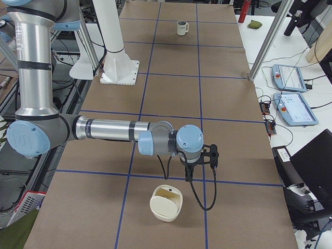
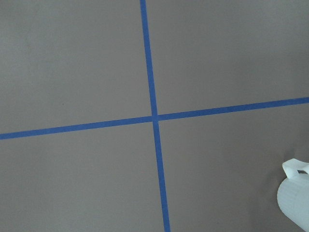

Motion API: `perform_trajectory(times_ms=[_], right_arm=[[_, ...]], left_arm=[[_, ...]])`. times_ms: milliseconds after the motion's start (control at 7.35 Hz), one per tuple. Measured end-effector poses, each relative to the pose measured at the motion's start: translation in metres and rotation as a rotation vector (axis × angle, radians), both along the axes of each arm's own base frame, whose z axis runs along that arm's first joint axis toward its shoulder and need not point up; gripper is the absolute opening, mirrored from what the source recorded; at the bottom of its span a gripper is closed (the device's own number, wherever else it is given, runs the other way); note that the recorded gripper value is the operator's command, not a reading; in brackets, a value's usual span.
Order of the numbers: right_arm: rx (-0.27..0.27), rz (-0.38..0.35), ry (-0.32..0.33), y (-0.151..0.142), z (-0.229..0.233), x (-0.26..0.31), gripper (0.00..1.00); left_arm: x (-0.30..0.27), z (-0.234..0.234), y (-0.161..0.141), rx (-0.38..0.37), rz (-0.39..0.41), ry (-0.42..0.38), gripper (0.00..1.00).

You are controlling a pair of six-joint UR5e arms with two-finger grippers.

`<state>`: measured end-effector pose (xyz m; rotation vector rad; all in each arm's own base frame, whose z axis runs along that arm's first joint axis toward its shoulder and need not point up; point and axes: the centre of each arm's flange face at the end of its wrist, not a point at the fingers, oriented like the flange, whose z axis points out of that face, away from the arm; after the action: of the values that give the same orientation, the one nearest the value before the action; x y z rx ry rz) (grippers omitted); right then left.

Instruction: Left arm hands cup to right arm to dump lemon

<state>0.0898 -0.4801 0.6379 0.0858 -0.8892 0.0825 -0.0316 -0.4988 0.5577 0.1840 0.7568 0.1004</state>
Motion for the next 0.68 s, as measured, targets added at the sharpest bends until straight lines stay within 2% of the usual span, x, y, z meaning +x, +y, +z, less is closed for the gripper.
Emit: perform_trajectory(times_ms=[136,408,680], right_arm=[[0.006,0.001,0.000,0.000,-0.004,0.000,1.00],[0.019,0.006,0.001,-0.001,-0.014,0.000,1.00],[0.022,0.007,0.003,0.000,-0.017,0.000,1.00]], left_arm=[[0.007,-0.017,-0.001,-0.010,-0.023,0.038,1.00],[0.050,-0.037,0.000,-0.171,-0.094,0.162,1.00],[0.105,-0.041,0.003,-0.249,-0.138,0.163,1.00]])
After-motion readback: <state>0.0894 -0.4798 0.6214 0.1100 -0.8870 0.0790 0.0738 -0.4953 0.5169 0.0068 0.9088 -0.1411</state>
